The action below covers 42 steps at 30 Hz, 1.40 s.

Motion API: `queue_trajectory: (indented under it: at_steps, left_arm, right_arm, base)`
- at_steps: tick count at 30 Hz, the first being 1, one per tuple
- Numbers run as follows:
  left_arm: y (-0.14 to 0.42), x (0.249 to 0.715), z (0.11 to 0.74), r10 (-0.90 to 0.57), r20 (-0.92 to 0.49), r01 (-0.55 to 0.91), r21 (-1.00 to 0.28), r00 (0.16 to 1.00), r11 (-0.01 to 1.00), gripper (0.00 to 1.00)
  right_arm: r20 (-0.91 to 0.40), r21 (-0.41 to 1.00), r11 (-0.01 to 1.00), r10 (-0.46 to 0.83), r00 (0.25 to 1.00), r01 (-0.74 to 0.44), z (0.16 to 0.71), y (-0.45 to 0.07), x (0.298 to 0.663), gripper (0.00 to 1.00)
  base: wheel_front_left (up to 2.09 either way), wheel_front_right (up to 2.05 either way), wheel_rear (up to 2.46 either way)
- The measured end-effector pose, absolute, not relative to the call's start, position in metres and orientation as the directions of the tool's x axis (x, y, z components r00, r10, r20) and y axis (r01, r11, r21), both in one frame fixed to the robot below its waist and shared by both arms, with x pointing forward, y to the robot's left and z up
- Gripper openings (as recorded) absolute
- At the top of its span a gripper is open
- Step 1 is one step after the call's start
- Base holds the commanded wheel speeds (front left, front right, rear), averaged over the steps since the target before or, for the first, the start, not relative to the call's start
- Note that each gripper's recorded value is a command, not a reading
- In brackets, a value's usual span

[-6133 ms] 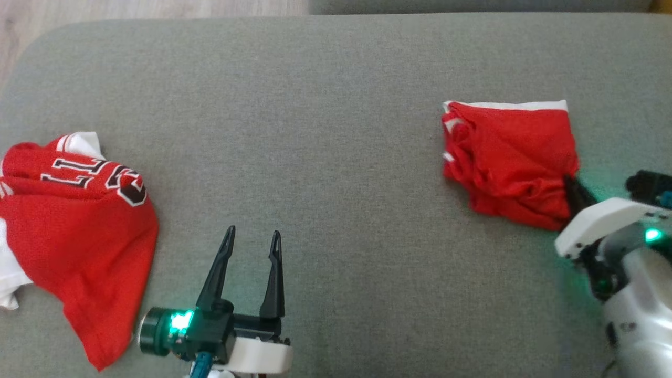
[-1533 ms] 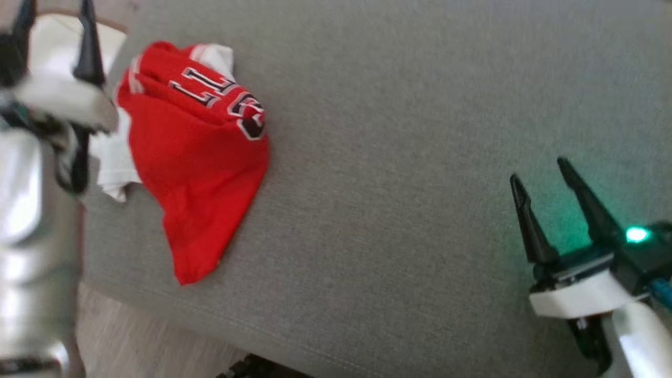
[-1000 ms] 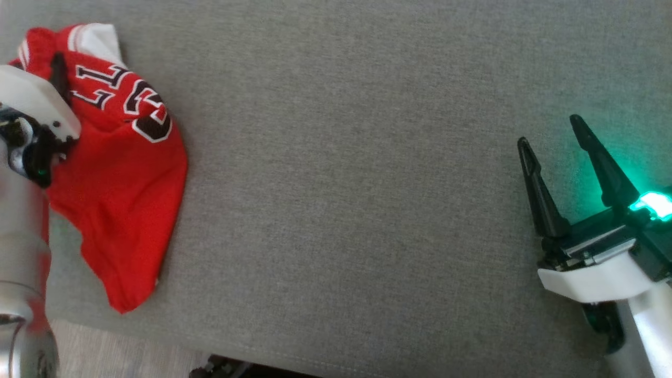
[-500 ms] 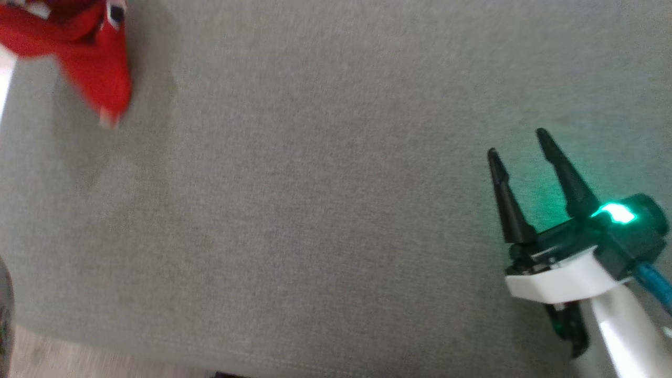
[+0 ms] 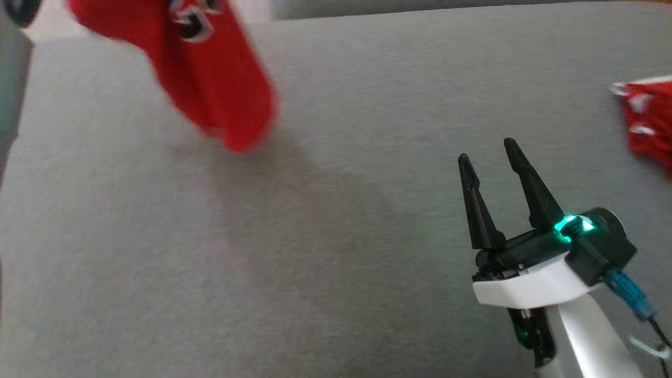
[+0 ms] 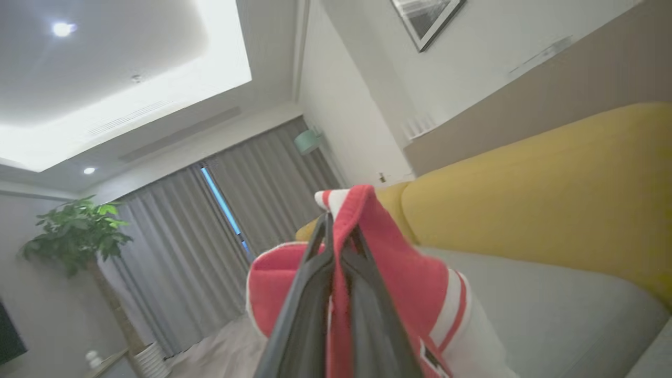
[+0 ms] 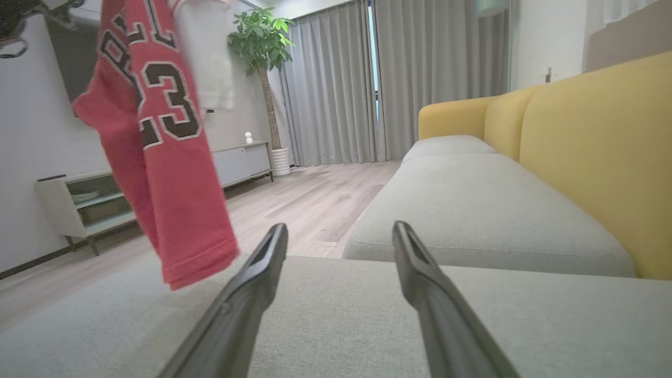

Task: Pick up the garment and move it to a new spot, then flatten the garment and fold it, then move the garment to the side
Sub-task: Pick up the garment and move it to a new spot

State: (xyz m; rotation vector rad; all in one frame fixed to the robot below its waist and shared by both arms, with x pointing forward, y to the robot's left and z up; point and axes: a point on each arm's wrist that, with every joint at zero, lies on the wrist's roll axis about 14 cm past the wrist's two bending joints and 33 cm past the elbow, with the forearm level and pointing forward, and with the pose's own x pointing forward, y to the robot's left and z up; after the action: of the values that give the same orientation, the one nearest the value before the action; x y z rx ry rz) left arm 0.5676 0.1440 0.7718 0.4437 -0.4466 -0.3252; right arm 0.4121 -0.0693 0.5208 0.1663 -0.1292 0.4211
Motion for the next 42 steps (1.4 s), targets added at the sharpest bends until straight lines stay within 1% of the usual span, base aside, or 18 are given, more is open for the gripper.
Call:
queue_trajectory:
  at_steps: [4, 6, 7, 8, 11, 14, 15, 18, 20, 22, 24, 25, 26, 28, 31, 35, 38, 42]
  left_arm:
    - [0.073, 0.553, 0.786, -0.54, 0.361, 0.347, 0.477, 0.76, 0.807, 0.0]
    - [0.038, 0.544, 0.789, -0.603, 0.375, 0.429, 0.452, 0.704, 0.782, 0.0]
    - [0.005, 0.533, 0.78, -0.662, 0.367, 0.51, 0.431, 0.654, 0.744, 0.0]
    - [-0.012, 0.528, 0.77, -0.693, 0.35, 0.55, 0.428, 0.631, 0.717, 0.0]
    - [-0.05, 0.513, 0.723, -0.764, 0.282, 0.654, 0.398, 0.581, 0.644, 0.0]
    - [-0.077, 0.492, 0.66, -0.814, 0.205, 0.746, 0.329, 0.543, 0.58, 0.0]
    - [-0.082, 0.485, 0.635, -0.821, 0.18, 0.772, 0.28, 0.541, 0.57, 0.0]
    - [-0.081, 0.463, 0.548, -0.809, 0.058, 0.805, 0.081, 0.585, 0.588, 0.0]
    - [-0.066, 0.443, 0.487, -0.774, -0.052, 0.773, -0.041, 0.632, 0.634, 0.0]
    - [-0.051, 0.419, 0.441, -0.725, -0.152, 0.713, -0.135, 0.672, 0.688, 0.0]
    - [-0.039, 0.399, 0.416, -0.688, -0.214, 0.667, -0.173, 0.693, 0.725, 0.0]
    - [-0.035, 0.393, 0.41, -0.671, -0.231, 0.645, -0.185, 0.704, 0.741, 0.34]
    - [-0.032, 0.391, 0.409, -0.649, -0.233, 0.616, -0.203, 0.724, 0.761, 1.0]
    - [-0.029, 0.392, 0.423, -0.611, -0.19, 0.571, -0.225, 0.769, 0.789, 1.0]
    - [-0.016, 0.396, 0.449, -0.547, -0.114, 0.516, -0.219, 0.83, 0.828, 1.0]
    - [0.016, 0.384, 0.475, -0.436, -0.04, 0.425, -0.16, 0.899, 0.891, 1.0]
    - [0.046, 0.374, 0.497, -0.339, 0.027, 0.34, -0.113, 0.94, 0.934, 1.0]
    - [0.09, 0.362, 0.53, -0.197, 0.133, 0.209, -0.085, 0.971, 0.974, 1.0]
  right_arm:
    - [0.197, 0.118, 0.941, 0.29, 0.937, -0.316, 0.539, -0.105, 0.396, 1.0]
    - [0.209, 0.117, 0.959, 0.229, 0.951, -0.257, 0.545, -0.124, 0.387, 1.0]
    - [0.223, 0.11, 0.973, 0.173, 0.959, -0.201, 0.551, -0.143, 0.378, 1.0]
    - [0.232, 0.106, 0.98, 0.143, 0.962, -0.171, 0.555, -0.153, 0.374, 1.0]
    - [0.238, 0.107, 0.99, 0.068, 0.969, -0.096, 0.558, -0.177, 0.363, 1.0]
    - [0.229, 0.103, 0.993, 0.027, 0.973, -0.052, 0.556, -0.19, 0.359, 1.0]
    - [0.221, 0.103, 0.994, 0.018, 0.975, -0.042, 0.553, -0.193, 0.359, 1.0]
    - [0.192, 0.106, 0.994, 0.012, 0.981, -0.033, 0.544, -0.194, 0.363, 1.0]
    - [0.179, 0.113, 0.993, 0.011, 0.984, -0.031, 0.539, -0.193, 0.365, 1.0]
    - [0.167, 0.117, 0.993, 0.016, 0.986, -0.036, 0.535, -0.191, 0.368, 1.0]
    - [0.162, 0.121, 0.992, 0.026, 0.986, -0.046, 0.532, -0.188, 0.371, 1.0]
    - [0.158, 0.124, 0.991, 0.035, 0.987, -0.055, 0.531, -0.185, 0.372, 1.0]
    - [0.152, 0.128, 0.99, 0.043, 0.987, -0.063, 0.528, -0.182, 0.373, 1.0]
    - [0.133, 0.138, 0.987, 0.061, 0.989, -0.079, 0.521, -0.175, 0.373, 1.0]
    - [0.119, 0.149, 0.983, 0.088, 0.989, -0.106, 0.516, -0.165, 0.371, 1.0]
    - [0.129, 0.155, 0.979, 0.115, 0.985, -0.134, 0.519, -0.156, 0.364, 1.0]
    - [0.115, 0.161, 0.976, 0.131, 0.985, -0.149, 0.514, -0.151, 0.353, 1.0]
    - [0.096, 0.164, 0.971, 0.159, 0.983, -0.173, 0.508, -0.142, 0.345, 1.0]
  base:
    - [0.0, 0.0, 0.0]
    - [0.0, 0.0, 0.0]
    - [0.0, 0.0, 0.0]
    - [0.0, 0.0, 0.0]
    - [0.0, 0.0, 0.0]
    - [0.0, 0.0, 0.0]
    - [0.0, 0.0, 0.0]
    - [0.0, 0.0, 0.0]
    - [0.0, 0.0, 0.0]
    - [0.0, 0.0, 0.0]
    - [0.0, 0.0, 0.0]
    - [0.0, 0.0, 0.0]
    - [0.0, 0.0, 0.0]
    - [0.0, 0.0, 0.0]
    - [0.0, 0.0, 0.0]
    - [0.0, 0.0, 0.0]
    - [0.0, 0.0, 0.0]
    - [0.0, 0.0, 0.0]
